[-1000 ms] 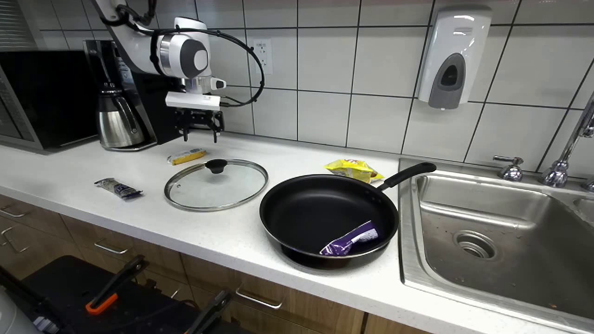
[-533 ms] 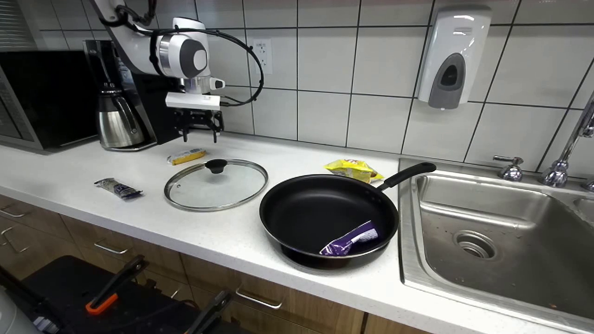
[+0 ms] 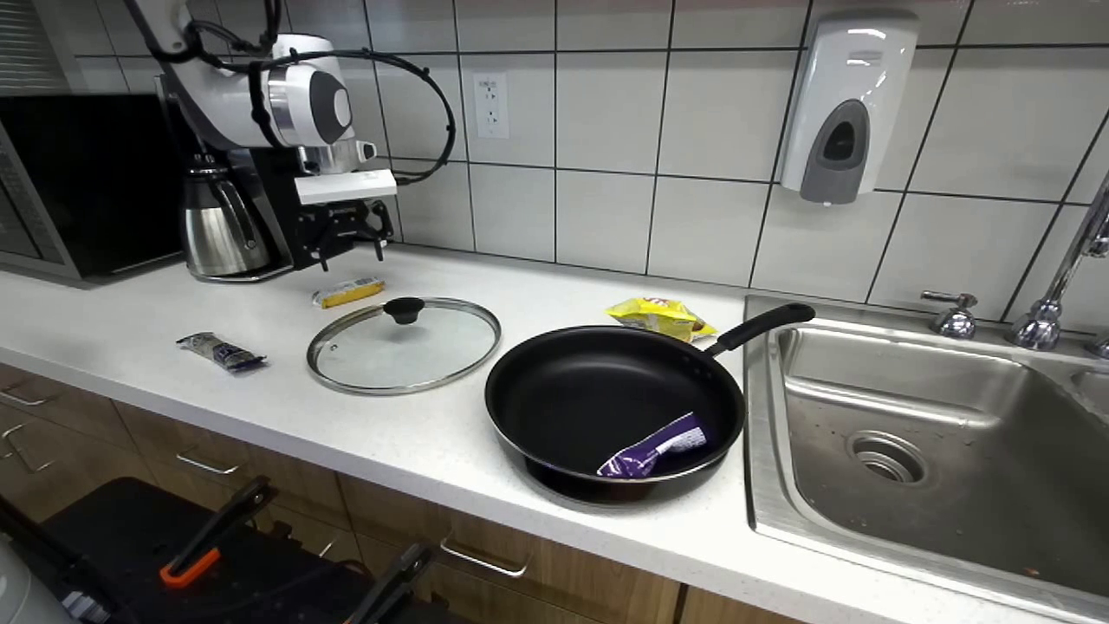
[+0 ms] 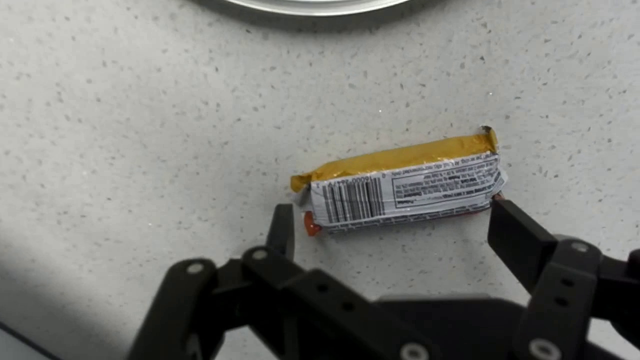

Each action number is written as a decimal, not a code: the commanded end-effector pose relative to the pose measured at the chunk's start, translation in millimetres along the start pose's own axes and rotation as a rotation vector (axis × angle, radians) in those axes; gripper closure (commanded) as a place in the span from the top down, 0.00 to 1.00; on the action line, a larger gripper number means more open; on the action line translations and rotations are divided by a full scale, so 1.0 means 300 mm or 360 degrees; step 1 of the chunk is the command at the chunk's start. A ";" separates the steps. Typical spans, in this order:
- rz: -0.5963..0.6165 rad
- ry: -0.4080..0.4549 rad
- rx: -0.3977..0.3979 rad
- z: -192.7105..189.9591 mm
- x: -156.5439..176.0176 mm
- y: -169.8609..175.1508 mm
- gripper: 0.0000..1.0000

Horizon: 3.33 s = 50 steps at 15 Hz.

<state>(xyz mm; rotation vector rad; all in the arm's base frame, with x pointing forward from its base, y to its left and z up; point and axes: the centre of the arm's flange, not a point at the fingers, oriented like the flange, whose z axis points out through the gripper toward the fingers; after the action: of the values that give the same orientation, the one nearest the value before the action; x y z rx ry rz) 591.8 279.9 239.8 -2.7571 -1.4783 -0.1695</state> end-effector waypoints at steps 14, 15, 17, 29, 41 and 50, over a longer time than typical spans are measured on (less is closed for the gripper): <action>-0.0912 0.0036 0.0054 0.087 0.094 -0.004 1.00; -0.0993 0.0027 0.0062 0.083 0.094 -0.015 1.00; -0.1138 0.0036 0.0062 0.071 0.087 -0.025 1.00; -0.1665 0.0034 0.0092 0.047 0.008 0.059 1.00; -0.2017 -0.0045 0.0215 0.071 0.020 -0.035 1.00; -0.2117 -0.0074 0.0232 0.094 0.024 -0.043 1.00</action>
<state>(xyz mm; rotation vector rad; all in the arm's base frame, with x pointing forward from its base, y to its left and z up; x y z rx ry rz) 590.6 297.1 204.9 -1.2966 -2.8028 -0.0127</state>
